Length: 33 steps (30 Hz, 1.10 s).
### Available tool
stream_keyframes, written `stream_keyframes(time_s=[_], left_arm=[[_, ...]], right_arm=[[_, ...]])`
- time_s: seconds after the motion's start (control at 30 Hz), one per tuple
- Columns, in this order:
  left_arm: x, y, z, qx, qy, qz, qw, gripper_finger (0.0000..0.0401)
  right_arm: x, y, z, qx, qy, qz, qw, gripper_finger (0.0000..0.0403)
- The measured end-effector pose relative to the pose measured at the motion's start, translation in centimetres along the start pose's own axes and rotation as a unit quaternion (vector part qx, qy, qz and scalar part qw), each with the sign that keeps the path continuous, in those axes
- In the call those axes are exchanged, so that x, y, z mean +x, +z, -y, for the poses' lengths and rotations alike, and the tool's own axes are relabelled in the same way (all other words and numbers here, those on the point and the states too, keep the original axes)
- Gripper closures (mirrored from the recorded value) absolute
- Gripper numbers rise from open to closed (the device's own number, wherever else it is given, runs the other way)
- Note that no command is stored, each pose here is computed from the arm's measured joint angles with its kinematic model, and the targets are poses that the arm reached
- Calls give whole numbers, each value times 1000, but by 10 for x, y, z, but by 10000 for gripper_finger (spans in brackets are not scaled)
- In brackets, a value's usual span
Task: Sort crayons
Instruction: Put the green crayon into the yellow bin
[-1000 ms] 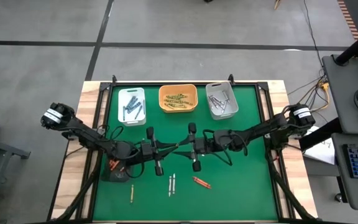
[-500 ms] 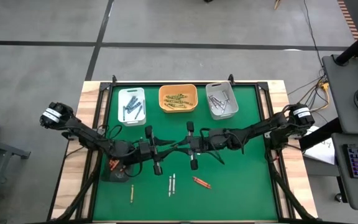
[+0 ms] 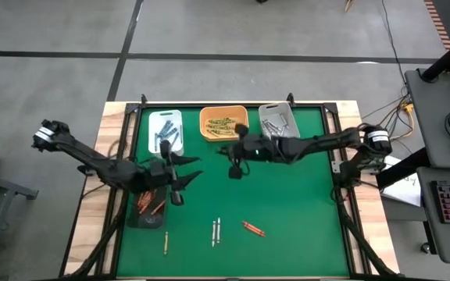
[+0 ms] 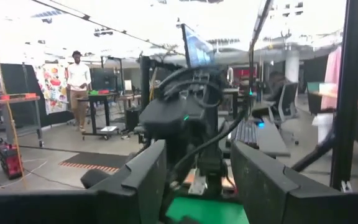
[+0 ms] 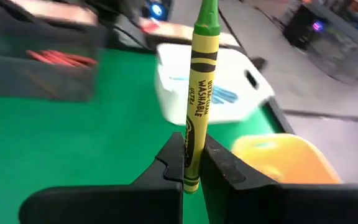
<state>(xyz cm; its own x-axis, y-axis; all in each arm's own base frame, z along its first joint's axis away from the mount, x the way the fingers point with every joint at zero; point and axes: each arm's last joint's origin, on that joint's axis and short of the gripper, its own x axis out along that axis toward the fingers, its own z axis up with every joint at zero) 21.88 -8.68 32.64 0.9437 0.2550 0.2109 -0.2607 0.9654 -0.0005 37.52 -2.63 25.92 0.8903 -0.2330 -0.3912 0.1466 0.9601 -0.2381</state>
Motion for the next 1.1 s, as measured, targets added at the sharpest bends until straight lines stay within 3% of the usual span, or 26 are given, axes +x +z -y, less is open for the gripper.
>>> stream_keyframes(time_s=[0.2,0.43,0.83,1.1], left_arm=[[-13,23,-15,-29,7,34,999,239],[-19,32,-22,-43,10,50,998,239],[-19,31,-22,-37,8,42,998,239],[-19,27,-21,-49,4,26,998,239]], right_arm=[[7,-2,51,5,-47,-37,998,389],[29,-18,87,36,-32,-54,997,390],[75,-37,102,35,-28,-131,990,390],[75,-33,113,23,-24,-179,983,390]])
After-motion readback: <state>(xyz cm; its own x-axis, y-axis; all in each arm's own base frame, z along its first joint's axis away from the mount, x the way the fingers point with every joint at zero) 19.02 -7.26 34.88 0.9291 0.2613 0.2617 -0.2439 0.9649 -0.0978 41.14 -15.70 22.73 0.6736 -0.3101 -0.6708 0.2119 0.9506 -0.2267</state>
